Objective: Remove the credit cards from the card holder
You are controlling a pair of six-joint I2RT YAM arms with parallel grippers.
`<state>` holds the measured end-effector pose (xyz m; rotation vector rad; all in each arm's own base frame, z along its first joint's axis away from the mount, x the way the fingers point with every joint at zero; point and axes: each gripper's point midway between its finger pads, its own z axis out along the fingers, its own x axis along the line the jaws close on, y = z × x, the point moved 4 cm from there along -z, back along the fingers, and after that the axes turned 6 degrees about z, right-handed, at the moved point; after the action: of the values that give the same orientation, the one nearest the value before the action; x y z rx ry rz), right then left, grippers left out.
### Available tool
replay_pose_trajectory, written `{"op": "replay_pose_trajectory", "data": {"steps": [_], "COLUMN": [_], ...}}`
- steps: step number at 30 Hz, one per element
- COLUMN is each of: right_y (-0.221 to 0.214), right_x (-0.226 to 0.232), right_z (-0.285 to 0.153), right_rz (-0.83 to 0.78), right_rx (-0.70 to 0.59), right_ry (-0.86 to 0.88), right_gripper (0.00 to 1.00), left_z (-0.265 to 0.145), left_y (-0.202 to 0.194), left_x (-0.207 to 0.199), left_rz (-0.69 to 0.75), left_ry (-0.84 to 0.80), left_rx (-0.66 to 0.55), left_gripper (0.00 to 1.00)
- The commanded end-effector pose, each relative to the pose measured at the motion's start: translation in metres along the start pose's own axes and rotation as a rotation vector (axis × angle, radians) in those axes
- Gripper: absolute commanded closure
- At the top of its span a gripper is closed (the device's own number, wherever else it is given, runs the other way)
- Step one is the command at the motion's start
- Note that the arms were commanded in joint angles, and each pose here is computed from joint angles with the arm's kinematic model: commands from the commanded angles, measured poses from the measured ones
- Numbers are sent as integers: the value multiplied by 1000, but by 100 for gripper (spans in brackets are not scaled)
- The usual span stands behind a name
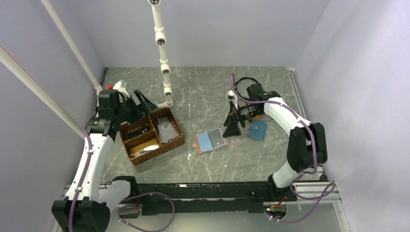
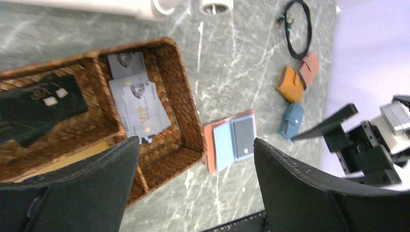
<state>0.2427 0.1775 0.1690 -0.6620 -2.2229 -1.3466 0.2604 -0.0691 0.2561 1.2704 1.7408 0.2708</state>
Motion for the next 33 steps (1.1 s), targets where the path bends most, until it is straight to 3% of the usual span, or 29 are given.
{"op": "replay_pose_trajectory", "data": {"steps": [1,5,8,12,20,25,29,33], "right_y": [19,8,-12,-27,-31,-34,-39,-39], "right_x": [-11,-21,-23,-29,-53,-58,-60,-64], "right_z": [-1,13,22,26,24,27,32,34], "right_rz": [-72,113,254,332,414,442,475,491], "right_rx": [-4,3,20,10,-4,-4,5,15], "right_ry": [-95,-186,-195,-255,-326,-319,-278,-277], "right_gripper": [1,7,28,43,48,50,55,61], "left_z": [-6,-12,-11,3,34,61,83,107], "left_y": [-8,-20,-37,-75,-145,-179,-200,-211], "left_x": [-21,-37,-52,-74,-118,-128,-121,-115], "left_rz": [-14,-44,-51,-22,77,115,120,118], "left_ry": [-170,-286,-341,-345,-320,-268,-191,-147], "left_rx": [39,96,143,231,388,470,513,514], "left_gripper": [10,14,16,19,25,49,60,64]}}
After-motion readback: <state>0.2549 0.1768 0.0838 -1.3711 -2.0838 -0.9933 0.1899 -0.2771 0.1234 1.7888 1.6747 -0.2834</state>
